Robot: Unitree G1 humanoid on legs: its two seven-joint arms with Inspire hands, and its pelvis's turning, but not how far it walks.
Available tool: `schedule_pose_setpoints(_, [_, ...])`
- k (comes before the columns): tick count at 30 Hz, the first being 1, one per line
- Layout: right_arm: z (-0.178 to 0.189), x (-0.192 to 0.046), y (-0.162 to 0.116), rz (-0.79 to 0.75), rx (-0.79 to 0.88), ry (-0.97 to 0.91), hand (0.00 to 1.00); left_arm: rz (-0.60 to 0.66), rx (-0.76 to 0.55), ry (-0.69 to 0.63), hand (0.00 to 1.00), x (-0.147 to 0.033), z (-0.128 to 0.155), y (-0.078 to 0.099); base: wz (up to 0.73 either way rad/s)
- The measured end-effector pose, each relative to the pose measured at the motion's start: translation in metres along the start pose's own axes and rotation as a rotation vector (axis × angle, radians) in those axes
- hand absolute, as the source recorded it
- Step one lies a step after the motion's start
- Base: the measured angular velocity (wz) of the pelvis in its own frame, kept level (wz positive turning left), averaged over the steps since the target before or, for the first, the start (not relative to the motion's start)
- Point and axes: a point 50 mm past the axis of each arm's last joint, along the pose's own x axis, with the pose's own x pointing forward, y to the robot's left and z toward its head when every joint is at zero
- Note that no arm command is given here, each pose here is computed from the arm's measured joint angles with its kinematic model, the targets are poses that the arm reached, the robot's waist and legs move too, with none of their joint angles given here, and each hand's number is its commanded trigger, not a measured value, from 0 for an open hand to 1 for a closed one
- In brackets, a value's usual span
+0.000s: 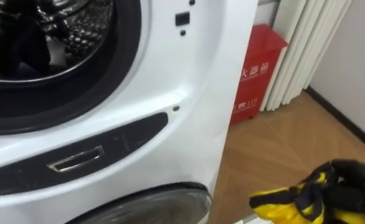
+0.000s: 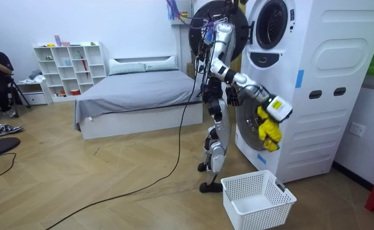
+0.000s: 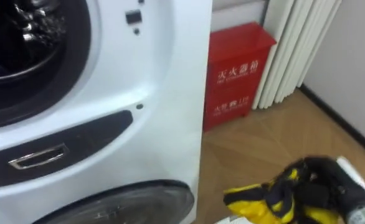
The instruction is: Pick clothes from washing machine
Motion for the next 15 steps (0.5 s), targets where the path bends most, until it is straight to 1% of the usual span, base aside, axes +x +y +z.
schedule_pose_setpoints(1, [-0.004, 0.001, 0.004, 0.009, -0.006, 0.02, 1.0, -0.007, 0.001, -0.005, 0.0, 0.001, 0.002, -0.002, -0.13])
schedule_pose_setpoints(4, [-0.023, 0.013, 0.021, 0.019, -0.005, 0.125, 1.0, -0.016, 0.005, 0.013, 0.0, 0.005, -0.002, -0.017, -0.25])
schedule_pose_setpoints(6, [-0.037, 0.02, 0.033, -0.024, 0.045, 0.198, 1.0, -0.002, -0.001, 0.039, 0.0, 0.007, -0.009, -0.031, -0.29])
schedule_pose_setpoints(7, [-0.041, 0.02, 0.037, -0.033, 0.059, 0.216, 1.0, 0.0, -0.007, 0.045, 0.0, 0.008, -0.01, -0.035, -0.13])
schedule_pose_setpoints(9, [-0.059, 0.02, 0.053, -0.041, 0.093, 0.31, 1.0, 0.008, -0.036, 0.084, 0.0, 0.009, -0.02, -0.049, 0.0])
schedule_pose_setpoints(11, [-0.068, 0.017, 0.061, -0.056, 0.118, 0.346, 1.0, 0.034, -0.057, 0.085, 0.0, 0.009, -0.023, -0.052, 0.02])
schedule_pose_setpoints(15, [-0.074, 0.017, 0.062, -0.133, 0.183, 0.364, 1.0, 0.104, -0.075, 0.086, 0.0, 0.008, -0.025, -0.049, 0.0])
